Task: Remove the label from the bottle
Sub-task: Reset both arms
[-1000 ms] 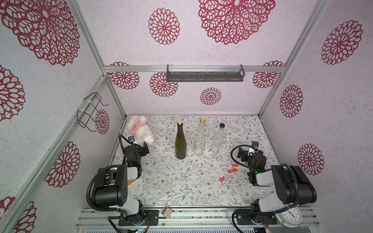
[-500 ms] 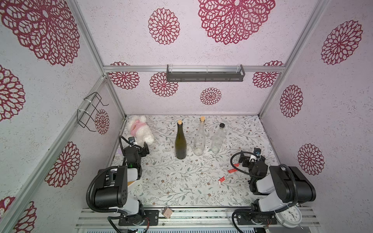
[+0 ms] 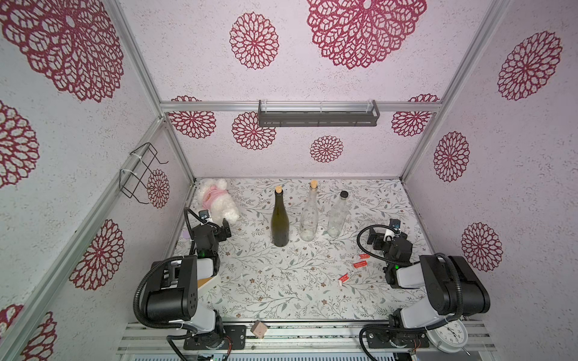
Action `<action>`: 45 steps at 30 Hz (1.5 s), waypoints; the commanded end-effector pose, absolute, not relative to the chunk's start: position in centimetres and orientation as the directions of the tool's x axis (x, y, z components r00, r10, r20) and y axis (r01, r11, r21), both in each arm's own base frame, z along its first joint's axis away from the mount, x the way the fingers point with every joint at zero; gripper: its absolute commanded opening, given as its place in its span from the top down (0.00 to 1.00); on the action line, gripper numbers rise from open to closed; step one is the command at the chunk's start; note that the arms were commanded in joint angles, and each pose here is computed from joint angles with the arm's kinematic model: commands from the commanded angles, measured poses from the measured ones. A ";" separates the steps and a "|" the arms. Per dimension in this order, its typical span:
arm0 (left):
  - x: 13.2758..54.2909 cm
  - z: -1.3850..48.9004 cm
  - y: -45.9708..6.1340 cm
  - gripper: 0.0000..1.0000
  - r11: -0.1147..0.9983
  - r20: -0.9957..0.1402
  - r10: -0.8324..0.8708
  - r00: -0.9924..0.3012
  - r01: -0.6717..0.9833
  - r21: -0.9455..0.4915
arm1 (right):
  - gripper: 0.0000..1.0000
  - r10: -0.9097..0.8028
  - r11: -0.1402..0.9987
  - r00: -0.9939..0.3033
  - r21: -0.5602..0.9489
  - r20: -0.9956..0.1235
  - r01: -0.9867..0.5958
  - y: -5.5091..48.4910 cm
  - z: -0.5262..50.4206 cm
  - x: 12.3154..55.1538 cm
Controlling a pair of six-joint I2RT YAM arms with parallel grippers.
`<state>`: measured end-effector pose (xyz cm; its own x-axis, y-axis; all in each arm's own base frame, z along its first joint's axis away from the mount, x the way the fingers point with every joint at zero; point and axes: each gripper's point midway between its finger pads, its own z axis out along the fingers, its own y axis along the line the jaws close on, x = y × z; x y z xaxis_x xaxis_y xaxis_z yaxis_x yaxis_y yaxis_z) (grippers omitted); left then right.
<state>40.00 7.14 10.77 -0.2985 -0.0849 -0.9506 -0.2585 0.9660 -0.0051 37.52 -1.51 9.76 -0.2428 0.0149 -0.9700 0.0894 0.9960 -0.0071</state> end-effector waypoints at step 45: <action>40.5 11.8 7.3 0.03 0.970 -0.960 -0.077 -0.271 -0.243 -0.009 | 0.01 -0.010 0.999 -0.194 -0.017 -0.981 0.031 -0.6 11.3 37.9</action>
